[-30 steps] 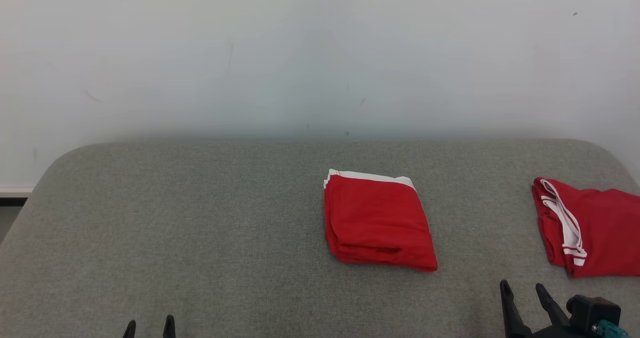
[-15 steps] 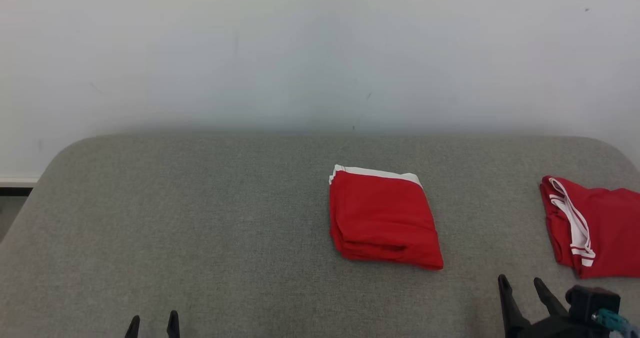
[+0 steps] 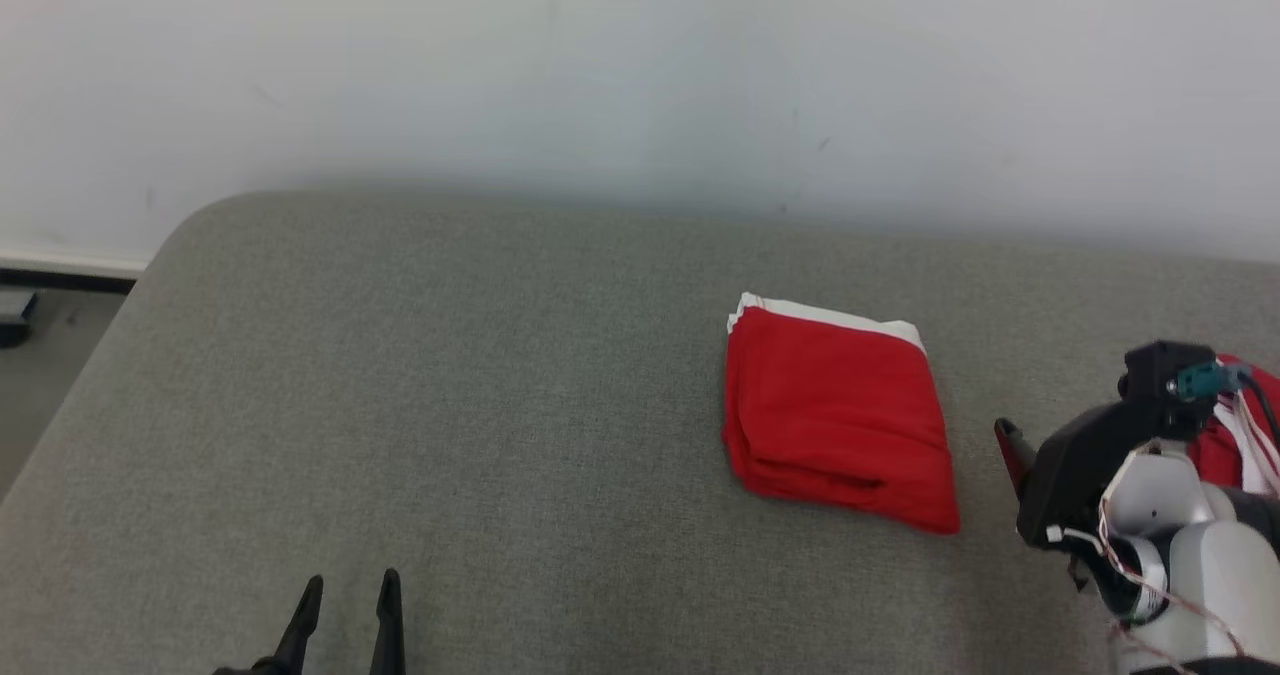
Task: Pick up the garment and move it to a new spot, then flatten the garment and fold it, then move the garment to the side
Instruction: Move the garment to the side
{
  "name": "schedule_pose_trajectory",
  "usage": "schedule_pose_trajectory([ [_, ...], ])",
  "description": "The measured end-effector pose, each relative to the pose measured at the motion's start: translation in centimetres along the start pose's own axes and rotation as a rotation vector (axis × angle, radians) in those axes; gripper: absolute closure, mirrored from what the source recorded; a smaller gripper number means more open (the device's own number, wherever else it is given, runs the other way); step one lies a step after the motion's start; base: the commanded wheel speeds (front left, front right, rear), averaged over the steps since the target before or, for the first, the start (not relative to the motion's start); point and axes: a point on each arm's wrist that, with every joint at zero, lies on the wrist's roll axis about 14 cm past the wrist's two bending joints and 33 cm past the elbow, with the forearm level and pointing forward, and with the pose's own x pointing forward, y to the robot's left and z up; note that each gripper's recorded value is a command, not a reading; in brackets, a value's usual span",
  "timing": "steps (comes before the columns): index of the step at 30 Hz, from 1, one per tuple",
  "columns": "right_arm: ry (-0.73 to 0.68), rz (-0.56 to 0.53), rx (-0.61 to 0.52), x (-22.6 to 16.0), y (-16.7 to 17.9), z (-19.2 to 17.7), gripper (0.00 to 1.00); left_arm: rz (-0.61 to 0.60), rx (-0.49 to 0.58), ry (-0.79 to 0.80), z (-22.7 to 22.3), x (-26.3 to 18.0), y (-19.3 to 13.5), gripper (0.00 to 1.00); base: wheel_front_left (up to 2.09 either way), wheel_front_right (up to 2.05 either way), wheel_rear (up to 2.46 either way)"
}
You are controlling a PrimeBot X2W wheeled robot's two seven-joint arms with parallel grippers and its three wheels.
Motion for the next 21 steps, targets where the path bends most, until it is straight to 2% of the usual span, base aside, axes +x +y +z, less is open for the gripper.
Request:
schedule_pose_trajectory([
  [4,0.062,-0.019,-0.013,2.7,0.2,2.1,0.0,0.011,-0.004,0.005,-0.1,0.8,0.0,0.0,0.0,0.0,0.0],
  [8,0.2,-0.033,-0.024,6.2,0.7,0.4,0.0,0.057,-0.011,0.026,-0.7,0.8,1.2,0.0,0.0,0.0,0.0],
  [14,0.289,0.004,-0.038,9.4,2.8,-1.9,0.0,0.12,0.001,0.043,-1.1,0.3,3.0,0.0,0.0,0.0,0.0],
  [21,0.324,-0.024,-0.029,11.8,2.4,-3.4,0.0,0.142,0.02,0.052,-1.3,0.5,3.7,0.0,0.0,0.0,0.0],
])
